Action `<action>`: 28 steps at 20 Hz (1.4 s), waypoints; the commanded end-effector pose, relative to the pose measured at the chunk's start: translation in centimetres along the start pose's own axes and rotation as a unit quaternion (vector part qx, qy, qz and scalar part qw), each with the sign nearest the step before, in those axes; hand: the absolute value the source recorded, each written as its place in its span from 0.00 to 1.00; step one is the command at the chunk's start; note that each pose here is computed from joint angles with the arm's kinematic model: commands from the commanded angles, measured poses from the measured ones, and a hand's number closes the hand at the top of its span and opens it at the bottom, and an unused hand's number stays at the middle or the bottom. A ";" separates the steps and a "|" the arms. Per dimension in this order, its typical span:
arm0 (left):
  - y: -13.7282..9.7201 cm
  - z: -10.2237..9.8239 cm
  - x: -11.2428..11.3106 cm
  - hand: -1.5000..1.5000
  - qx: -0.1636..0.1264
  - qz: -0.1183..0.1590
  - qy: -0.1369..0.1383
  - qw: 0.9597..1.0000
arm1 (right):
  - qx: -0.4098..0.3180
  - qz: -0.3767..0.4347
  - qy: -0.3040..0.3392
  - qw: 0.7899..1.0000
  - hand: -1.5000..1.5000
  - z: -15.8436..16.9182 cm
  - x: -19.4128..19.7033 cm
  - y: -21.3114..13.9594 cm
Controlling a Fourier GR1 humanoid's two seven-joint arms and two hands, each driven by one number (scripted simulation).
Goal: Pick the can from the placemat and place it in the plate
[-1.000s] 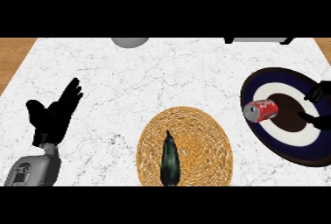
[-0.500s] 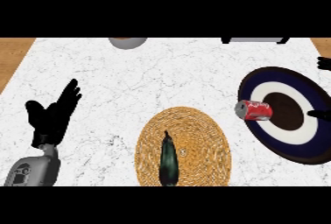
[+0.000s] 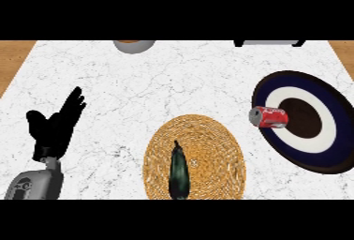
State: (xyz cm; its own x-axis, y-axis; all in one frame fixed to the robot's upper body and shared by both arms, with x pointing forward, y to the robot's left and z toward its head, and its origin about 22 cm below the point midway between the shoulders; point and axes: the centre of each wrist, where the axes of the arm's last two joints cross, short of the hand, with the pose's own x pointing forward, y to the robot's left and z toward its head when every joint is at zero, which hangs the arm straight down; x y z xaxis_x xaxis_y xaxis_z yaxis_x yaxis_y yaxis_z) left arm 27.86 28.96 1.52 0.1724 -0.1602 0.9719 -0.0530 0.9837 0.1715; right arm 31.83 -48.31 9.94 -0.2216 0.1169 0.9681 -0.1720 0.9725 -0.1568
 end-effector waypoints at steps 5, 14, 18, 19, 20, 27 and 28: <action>0.8 -0.6 0.9 0.50 -0.009 0.005 -0.006 1.000 | 0.039 -0.091 0.002 0.995 0.00 1.2 -0.6 -2.1; -1.7 -1.0 0.9 0.50 -0.015 -0.007 -0.010 1.000 | 0.028 -0.076 -0.015 0.997 0.00 3.4 0.4 -4.8; -0.8 -0.6 0.7 0.50 -0.013 0.001 -0.007 1.000 | 0.004 -0.070 -0.008 0.998 0.00 4.8 -0.4 -5.3; 0.1 -0.7 0.6 0.50 -0.011 0.002 -0.009 1.000 | 0.006 -0.061 -0.013 0.998 0.00 5.1 0.8 -6.2; -0.2 -1.0 0.8 0.50 -0.010 0.003 -0.010 1.000 | 0.001 -0.058 0.004 0.998 0.00 6.3 -0.9 -5.6; -1.0 -2.0 1.4 0.50 -0.010 0.003 -0.019 1.000 | 0.000 -0.034 0.015 0.999 0.00 7.0 -0.8 -6.1; -3.3 -0.7 0.2 0.50 -0.027 0.007 -0.013 1.000 | -0.004 -0.025 0.023 0.999 0.00 7.0 -1.1 -5.8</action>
State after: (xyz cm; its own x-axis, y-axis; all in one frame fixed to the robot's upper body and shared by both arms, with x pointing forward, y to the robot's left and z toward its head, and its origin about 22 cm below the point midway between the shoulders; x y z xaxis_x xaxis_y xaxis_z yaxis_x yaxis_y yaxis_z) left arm 29.11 27.59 1.75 0.1484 -0.1556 0.9766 -0.0211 0.9868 0.1604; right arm 27.27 -55.02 9.38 -0.0838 0.1432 0.9861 -0.0654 0.9867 -0.1488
